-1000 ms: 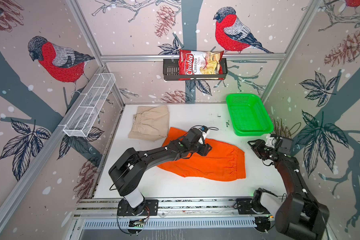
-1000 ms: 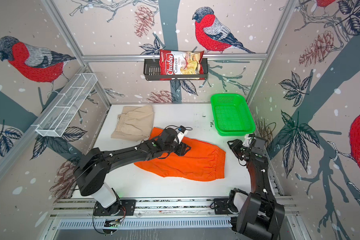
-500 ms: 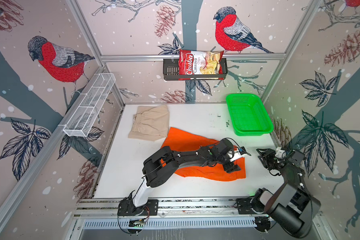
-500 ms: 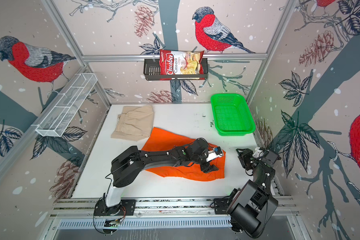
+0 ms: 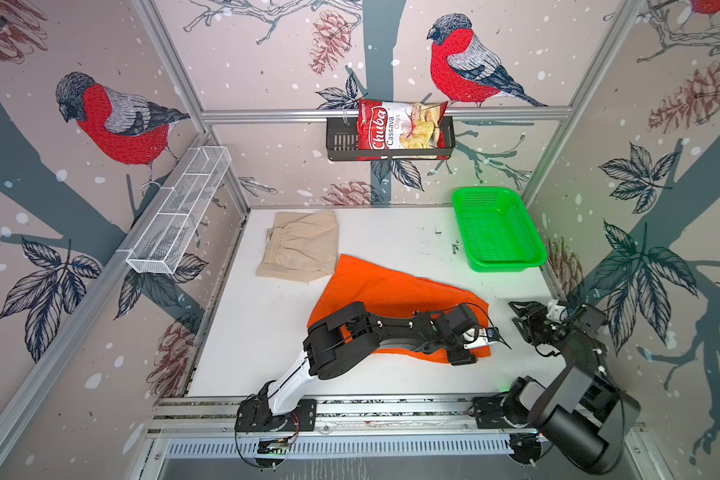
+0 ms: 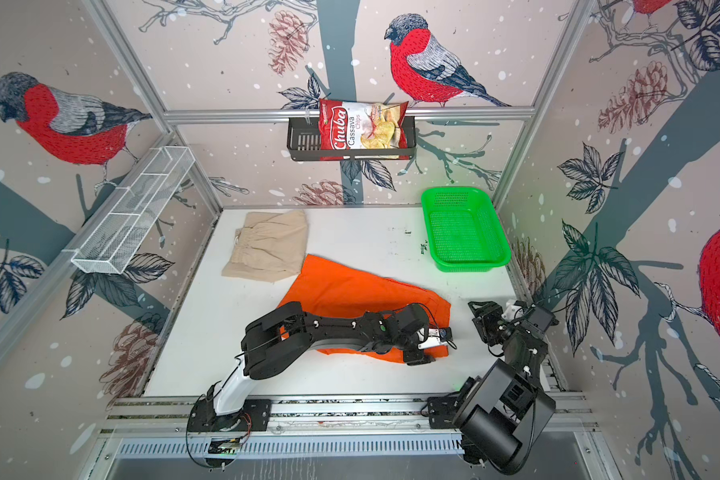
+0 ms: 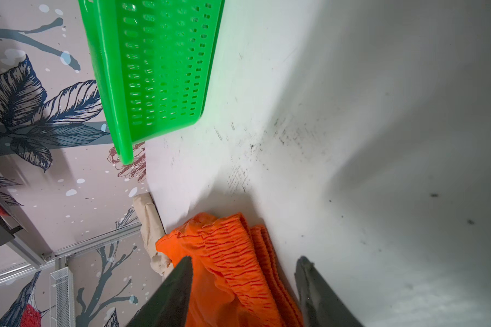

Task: Fold and stack the shorts

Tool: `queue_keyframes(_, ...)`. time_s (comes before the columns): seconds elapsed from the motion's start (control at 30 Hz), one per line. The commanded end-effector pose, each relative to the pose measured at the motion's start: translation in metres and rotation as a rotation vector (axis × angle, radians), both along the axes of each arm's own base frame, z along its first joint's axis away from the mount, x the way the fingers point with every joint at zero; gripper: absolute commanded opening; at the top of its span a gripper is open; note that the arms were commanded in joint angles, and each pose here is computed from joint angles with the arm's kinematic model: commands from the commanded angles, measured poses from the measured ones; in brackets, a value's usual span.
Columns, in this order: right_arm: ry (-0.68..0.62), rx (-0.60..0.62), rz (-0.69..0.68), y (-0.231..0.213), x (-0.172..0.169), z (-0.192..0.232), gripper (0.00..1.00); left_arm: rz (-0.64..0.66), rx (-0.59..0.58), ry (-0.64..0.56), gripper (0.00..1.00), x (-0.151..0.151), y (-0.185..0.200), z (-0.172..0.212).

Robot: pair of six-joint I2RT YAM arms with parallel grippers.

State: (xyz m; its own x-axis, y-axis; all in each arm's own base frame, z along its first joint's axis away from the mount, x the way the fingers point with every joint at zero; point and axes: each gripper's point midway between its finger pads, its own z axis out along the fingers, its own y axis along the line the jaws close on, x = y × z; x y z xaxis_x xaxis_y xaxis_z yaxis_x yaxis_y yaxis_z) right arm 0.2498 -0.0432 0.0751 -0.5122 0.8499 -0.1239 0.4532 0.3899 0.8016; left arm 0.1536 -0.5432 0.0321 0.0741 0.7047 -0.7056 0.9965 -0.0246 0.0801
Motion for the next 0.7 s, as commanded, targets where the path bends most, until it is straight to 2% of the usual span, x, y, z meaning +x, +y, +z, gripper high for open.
queue_keyframes(0.0, 0.005, 0.002, 0.018, 0.006, -0.001, 0.0, 0.63, 0.074, -0.02, -0.056, 0.47, 0.015, 0.0, 0.001)
queue_keyframes(0.1, 0.006, 0.021, 0.039, 0.017, -0.003, 0.001, 0.65, 0.123, -0.053, -0.057, 0.26, 0.021, 0.0, 0.009)
queue_keyframes(0.23, 0.016, 0.129, 0.068, 0.038, -0.008, 0.002, 0.67, 0.183, -0.157, -0.02, 0.15, 0.026, -0.001, 0.042)
queue_keyframes(0.33, 0.054, 0.186, 0.107, 0.055, -0.015, 0.0, 0.73, 0.202, -0.274, 0.033, 0.1, 0.025, 0.003, 0.065)
queue_keyframes(0.47, 0.091, 0.248, 0.164, 0.08, -0.022, -0.002, 0.75, 0.224, -0.396, 0.024, 0.09, 0.031, 0.014, 0.08)
queue_keyframes(0.67, 0.059, 0.316, 0.169, 0.096, -0.016, 0.004, 0.77, 0.23, -0.367, 0.012, 0.08, 0.037, 0.018, 0.071)
